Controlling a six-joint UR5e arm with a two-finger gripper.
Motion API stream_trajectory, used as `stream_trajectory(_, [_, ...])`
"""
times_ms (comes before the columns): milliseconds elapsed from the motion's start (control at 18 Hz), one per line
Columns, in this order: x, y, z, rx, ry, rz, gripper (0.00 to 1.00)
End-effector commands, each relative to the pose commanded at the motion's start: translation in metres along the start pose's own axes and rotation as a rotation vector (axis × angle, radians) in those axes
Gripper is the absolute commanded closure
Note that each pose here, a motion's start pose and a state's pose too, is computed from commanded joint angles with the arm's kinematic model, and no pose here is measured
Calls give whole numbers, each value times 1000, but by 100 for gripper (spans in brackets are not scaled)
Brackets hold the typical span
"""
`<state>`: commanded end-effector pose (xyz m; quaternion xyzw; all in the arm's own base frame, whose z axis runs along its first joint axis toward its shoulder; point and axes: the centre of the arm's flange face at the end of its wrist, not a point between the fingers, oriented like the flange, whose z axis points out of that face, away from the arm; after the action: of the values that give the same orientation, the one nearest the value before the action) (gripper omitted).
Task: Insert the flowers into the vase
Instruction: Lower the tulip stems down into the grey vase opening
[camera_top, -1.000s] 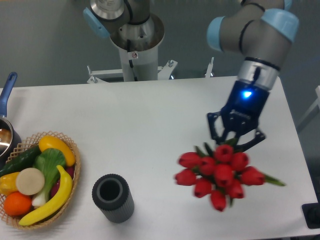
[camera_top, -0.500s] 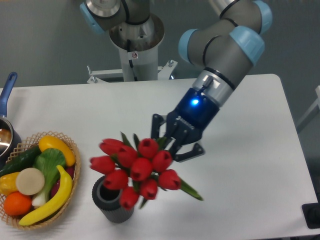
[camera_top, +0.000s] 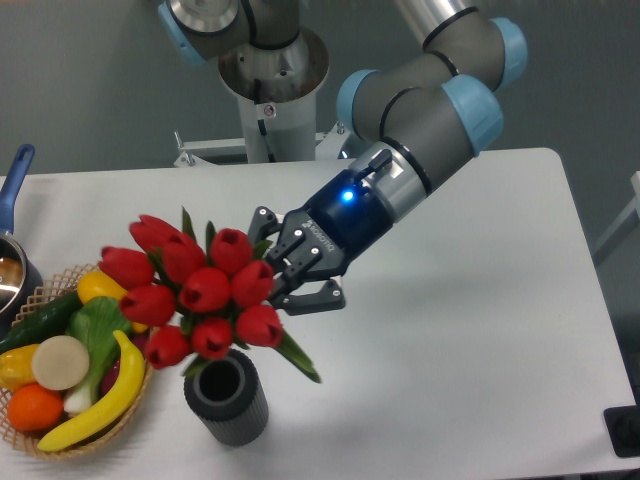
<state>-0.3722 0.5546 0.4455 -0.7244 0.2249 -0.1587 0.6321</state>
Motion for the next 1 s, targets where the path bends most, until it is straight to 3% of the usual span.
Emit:
stream_trajectory(500, [-9, 12, 25, 89, 74, 4, 79])
stream_trajectory(1000, [-27, 29, 33, 114, 91, -8, 79])
